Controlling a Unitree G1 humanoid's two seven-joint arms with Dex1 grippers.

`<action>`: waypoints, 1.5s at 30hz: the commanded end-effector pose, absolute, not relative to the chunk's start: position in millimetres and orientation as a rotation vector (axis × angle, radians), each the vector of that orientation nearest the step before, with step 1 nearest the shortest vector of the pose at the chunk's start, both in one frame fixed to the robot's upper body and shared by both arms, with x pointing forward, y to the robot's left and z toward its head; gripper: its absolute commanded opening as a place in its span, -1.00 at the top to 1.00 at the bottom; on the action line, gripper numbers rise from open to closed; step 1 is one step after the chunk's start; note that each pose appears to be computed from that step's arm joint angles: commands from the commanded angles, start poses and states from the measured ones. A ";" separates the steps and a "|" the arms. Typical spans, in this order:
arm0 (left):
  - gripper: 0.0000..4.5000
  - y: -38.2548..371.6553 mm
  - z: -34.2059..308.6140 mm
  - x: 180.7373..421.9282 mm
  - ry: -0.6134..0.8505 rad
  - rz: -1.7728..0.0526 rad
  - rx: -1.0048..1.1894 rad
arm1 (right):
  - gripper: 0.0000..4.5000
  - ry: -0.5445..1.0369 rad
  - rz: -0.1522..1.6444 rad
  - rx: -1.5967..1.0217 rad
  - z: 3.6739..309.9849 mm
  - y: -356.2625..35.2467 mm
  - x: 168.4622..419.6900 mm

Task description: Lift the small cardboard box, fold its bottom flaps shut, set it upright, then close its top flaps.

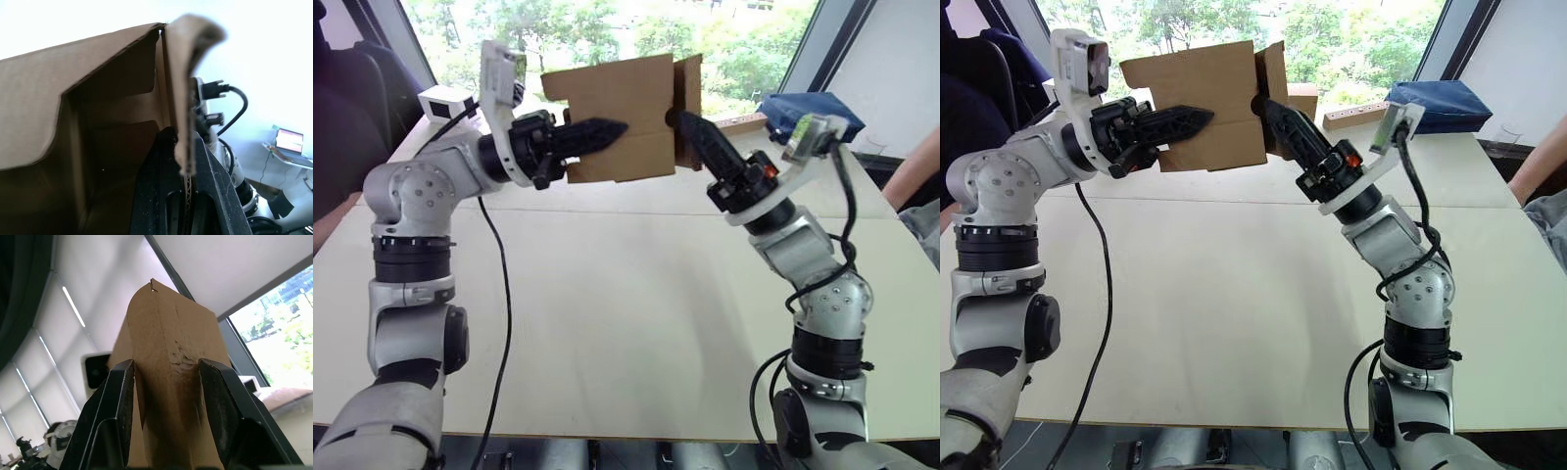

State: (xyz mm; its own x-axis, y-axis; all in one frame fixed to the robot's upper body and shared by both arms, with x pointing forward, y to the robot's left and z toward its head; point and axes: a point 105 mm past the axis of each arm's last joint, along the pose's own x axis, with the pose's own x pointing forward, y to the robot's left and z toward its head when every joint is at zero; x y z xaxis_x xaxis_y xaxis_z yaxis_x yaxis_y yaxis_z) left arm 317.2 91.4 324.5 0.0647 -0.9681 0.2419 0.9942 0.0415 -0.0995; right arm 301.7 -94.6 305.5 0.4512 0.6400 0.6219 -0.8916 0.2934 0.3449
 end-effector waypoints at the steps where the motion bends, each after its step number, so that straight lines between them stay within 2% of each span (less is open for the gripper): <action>1: 1.00 91.9 338.1 314.1 -0.178 -1.518 -0.241 | 0.07 -0.473 1.109 0.748 321.7 -97.0 287.3; 6: 1.00 92.0 338.0 314.5 -0.176 -1.517 -0.241 | 0.07 -0.476 1.123 0.786 323.9 -97.2 286.2; 9: 1.00 92.3 338.2 315.2 -0.175 -1.514 -0.244 | 0.07 -0.417 1.094 0.645 311.4 -84.6 291.4; 25: 1.00 92.1 334.2 315.8 -0.158 -1.512 -0.245 | 0.07 -0.417 1.044 0.580 304.0 -87.3 294.6; 26: 1.00 91.8 333.8 315.8 -0.157 -1.512 -0.245 | -0.15 -0.421 1.042 0.594 304.8 -88.7 294.7; 27: 1.00 91.7 333.5 315.8 -0.156 -1.512 -0.246 | -0.26 -0.429 1.049 0.617 306.3 -91.0 293.6; 37: 1.00 92.1 333.0 316.0 -0.151 -1.507 -0.245 | -0.26 -0.439 1.105 0.720 310.5 -97.0 285.4; 45: 1.00 91.2 332.6 315.6 -0.152 -1.509 -0.248 | -0.26 -0.429 1.065 0.841 313.0 -99.4 293.2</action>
